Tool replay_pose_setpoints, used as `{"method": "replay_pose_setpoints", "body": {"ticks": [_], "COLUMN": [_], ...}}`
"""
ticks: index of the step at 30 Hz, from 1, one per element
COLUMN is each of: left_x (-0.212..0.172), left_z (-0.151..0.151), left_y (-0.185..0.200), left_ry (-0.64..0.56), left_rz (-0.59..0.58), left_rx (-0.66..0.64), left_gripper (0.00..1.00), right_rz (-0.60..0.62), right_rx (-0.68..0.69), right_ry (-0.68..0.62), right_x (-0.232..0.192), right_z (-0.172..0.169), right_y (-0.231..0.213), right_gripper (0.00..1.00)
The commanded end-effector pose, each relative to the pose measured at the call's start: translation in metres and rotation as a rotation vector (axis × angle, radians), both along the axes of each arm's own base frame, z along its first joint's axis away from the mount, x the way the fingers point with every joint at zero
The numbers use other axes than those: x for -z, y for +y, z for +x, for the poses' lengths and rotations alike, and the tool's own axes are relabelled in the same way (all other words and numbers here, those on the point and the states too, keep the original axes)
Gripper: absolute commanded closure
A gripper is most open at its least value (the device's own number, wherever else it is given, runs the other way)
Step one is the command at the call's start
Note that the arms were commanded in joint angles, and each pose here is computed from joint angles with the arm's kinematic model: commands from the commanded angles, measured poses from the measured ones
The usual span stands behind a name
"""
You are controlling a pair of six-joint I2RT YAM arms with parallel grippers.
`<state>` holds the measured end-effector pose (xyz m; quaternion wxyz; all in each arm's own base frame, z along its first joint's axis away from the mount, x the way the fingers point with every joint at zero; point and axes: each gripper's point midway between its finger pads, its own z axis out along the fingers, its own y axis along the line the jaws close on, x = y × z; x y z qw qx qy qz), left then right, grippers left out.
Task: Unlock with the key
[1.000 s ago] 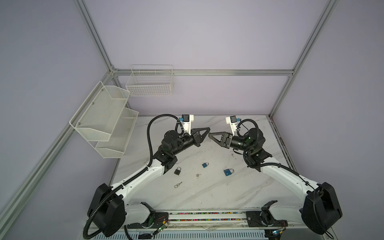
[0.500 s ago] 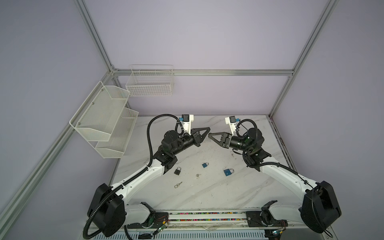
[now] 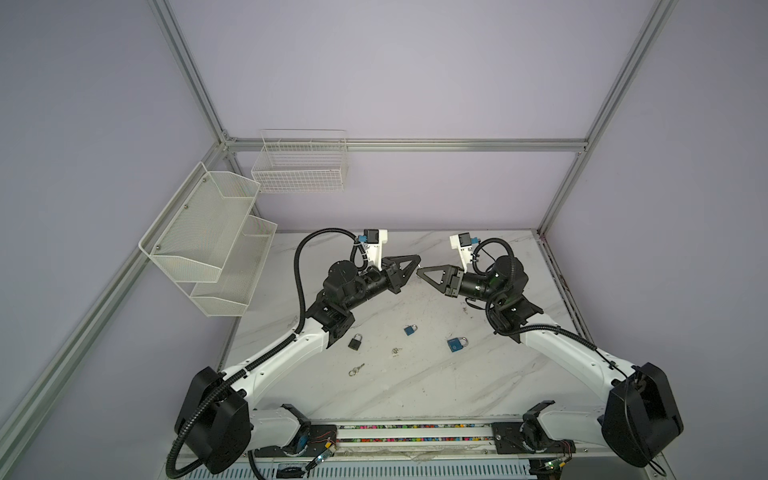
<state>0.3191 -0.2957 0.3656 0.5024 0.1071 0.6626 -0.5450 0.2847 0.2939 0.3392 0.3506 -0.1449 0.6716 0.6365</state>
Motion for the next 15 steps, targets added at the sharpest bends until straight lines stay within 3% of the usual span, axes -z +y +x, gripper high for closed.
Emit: {"method": "replay_pose_setpoints", "body": {"ticks": [1,8,15], "left_x": [-0.043,-0.028,0.016], "left_z": [-0.006,-0.001,-0.001], "left_y": [0.006,0.029,0.016], "left_ry": [-0.107,-0.099,0.001], "left_rz": [-0.012,0.16,0.356], "left_rx": [-0.019,-0.15,-0.126], "left_gripper": [0.67,0.53,0.44], "right_rz": [-0.009,-0.123,-0.234], "right_rx": [0.043,0.229,0.384], "right_ry": [-0.003,0.1,0.219], "right_x": [-0.007,0.02,0.057], "right_z": [0.001,0.028,0.049], "right_y": [-0.01,-0.058,-0.115], "right_gripper": [1.0,1.0,1.0]}}
